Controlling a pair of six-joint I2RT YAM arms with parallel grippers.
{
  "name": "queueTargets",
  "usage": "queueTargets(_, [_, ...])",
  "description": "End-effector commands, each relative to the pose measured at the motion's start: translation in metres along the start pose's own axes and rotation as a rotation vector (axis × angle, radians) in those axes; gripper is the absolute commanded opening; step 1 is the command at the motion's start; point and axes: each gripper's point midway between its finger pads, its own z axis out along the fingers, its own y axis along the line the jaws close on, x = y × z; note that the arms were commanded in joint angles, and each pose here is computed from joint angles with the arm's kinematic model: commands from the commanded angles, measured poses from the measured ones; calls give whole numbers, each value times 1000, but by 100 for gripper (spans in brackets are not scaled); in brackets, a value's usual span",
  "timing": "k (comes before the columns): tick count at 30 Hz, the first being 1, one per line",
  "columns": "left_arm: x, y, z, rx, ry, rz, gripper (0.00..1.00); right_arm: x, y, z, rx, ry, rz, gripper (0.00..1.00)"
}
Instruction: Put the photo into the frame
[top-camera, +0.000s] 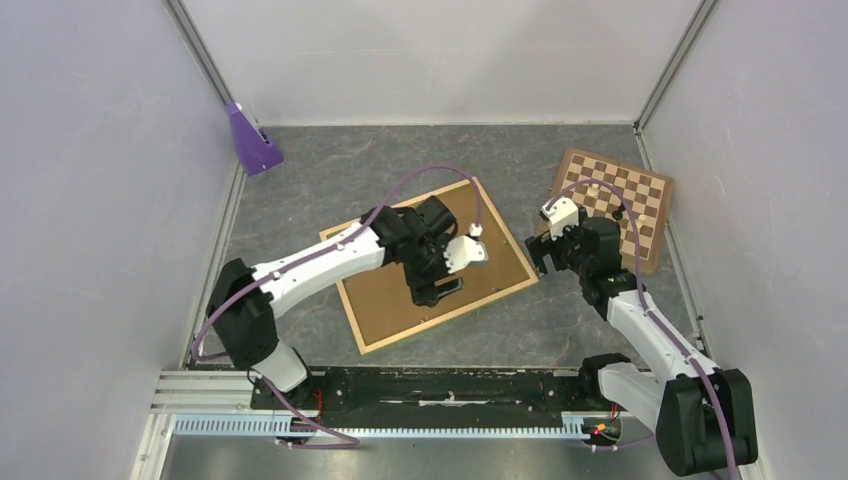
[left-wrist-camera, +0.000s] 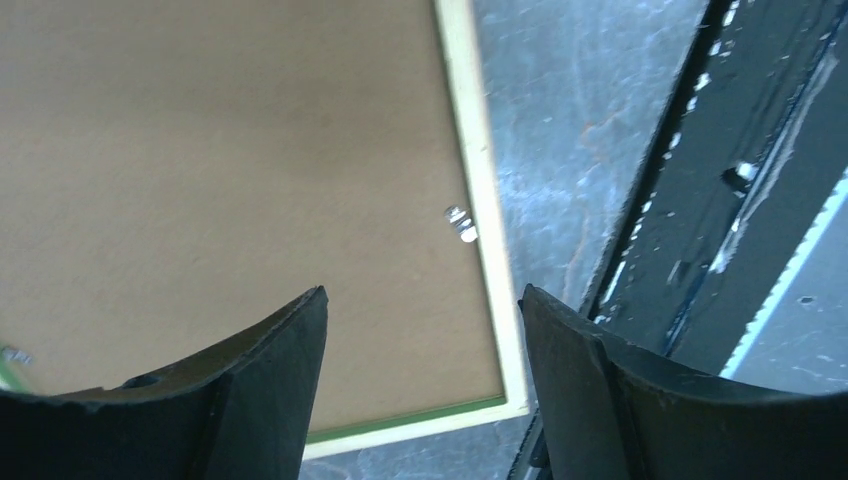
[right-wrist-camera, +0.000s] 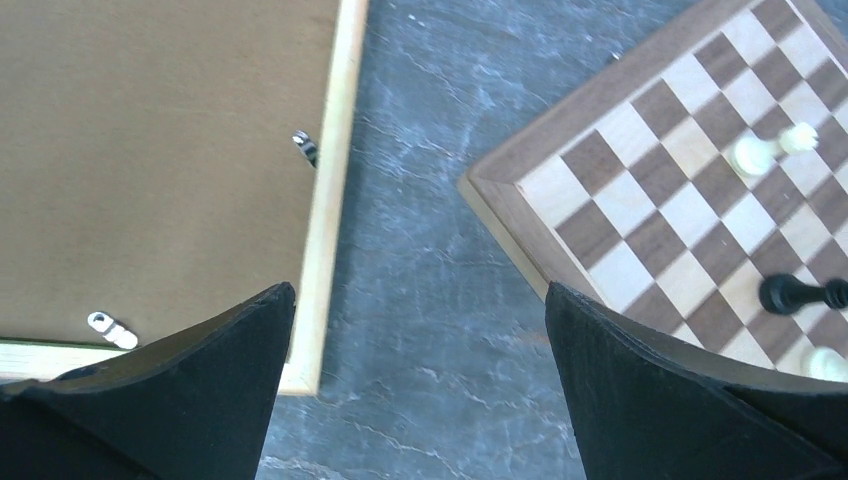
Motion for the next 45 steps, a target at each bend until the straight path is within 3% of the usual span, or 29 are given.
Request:
queueTargets(1, [-20, -27, 20, 11, 29, -59, 76, 2, -24, -10, 110, -2, -19, 98])
queueTargets(8, [-21, -47, 62, 34, 110, -122, 73, 16, -38, -12, 161, 27, 16, 98])
queueTargets(19, [-18, -53, 98, 12, 183, -110, 66, 23, -39, -12, 151, 31, 56, 98])
queueTargets(30, [-15, -37, 110, -70, 192, -97, 64, 26, -38, -15, 137, 30, 75, 98])
queueTargets(45, [1, -46, 124, -27, 213, -128, 56, 27, -38, -15, 126, 34, 88, 97])
